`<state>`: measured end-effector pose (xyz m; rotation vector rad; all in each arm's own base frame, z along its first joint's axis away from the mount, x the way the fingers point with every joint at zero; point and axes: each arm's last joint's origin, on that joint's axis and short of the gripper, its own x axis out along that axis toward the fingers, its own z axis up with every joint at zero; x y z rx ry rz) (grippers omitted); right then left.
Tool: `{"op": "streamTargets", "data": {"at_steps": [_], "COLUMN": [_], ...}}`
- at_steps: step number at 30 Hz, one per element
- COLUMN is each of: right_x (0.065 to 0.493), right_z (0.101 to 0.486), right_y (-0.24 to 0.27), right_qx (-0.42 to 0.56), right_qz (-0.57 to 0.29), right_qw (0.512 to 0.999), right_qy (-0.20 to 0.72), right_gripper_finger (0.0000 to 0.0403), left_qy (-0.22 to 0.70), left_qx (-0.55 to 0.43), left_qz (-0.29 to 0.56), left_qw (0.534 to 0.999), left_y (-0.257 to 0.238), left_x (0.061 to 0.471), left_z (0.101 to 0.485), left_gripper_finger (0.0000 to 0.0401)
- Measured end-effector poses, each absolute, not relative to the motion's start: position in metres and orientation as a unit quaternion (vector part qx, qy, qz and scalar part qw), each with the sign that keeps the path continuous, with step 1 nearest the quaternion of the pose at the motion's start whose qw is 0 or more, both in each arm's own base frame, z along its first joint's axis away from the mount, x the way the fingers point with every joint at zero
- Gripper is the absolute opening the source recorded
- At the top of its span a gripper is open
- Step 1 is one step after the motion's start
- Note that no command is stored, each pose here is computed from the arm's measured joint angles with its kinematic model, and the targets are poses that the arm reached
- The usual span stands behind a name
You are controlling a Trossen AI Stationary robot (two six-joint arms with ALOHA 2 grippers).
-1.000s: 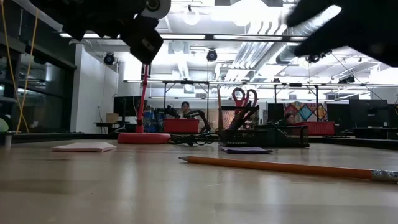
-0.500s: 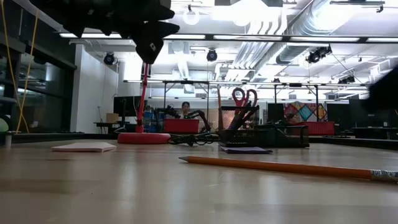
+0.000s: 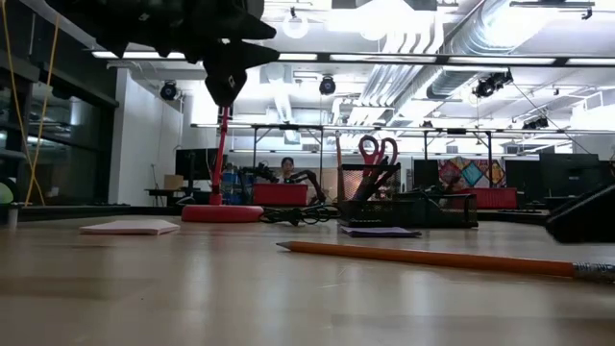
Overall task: Pick and place office supplies into organizer
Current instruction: Put the orange pencil into the black desk organizer
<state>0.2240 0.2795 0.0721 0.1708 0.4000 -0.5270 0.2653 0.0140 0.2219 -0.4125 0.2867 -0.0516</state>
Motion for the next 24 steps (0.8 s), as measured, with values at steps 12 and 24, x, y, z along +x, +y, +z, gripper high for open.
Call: {"op": "streamTargets", "data": {"at_steps": [12, 24], "right_x": [0.228, 0.237], "right_z": [0.05, 0.033], "right_y": [0.28, 0.276], "right_qx": [0.105, 0.097], "right_qz": [-0.268, -0.277], "right_qw": [0.942, 0.941], "right_qy": [0.173, 0.167], "right_gripper_finger": [0.0164, 0.0112], "left_qy": [0.139, 0.142], "left_qx": [-0.224, -0.248], "left_qz": [-0.006, -0.003], "left_qw": [0.965, 0.958], "left_y": [0.015, 0.015], "left_x": [0.265, 0.265], "left_z": [0.222, 0.221], "left_gripper_finger": [0.0111, 0.0111]}}
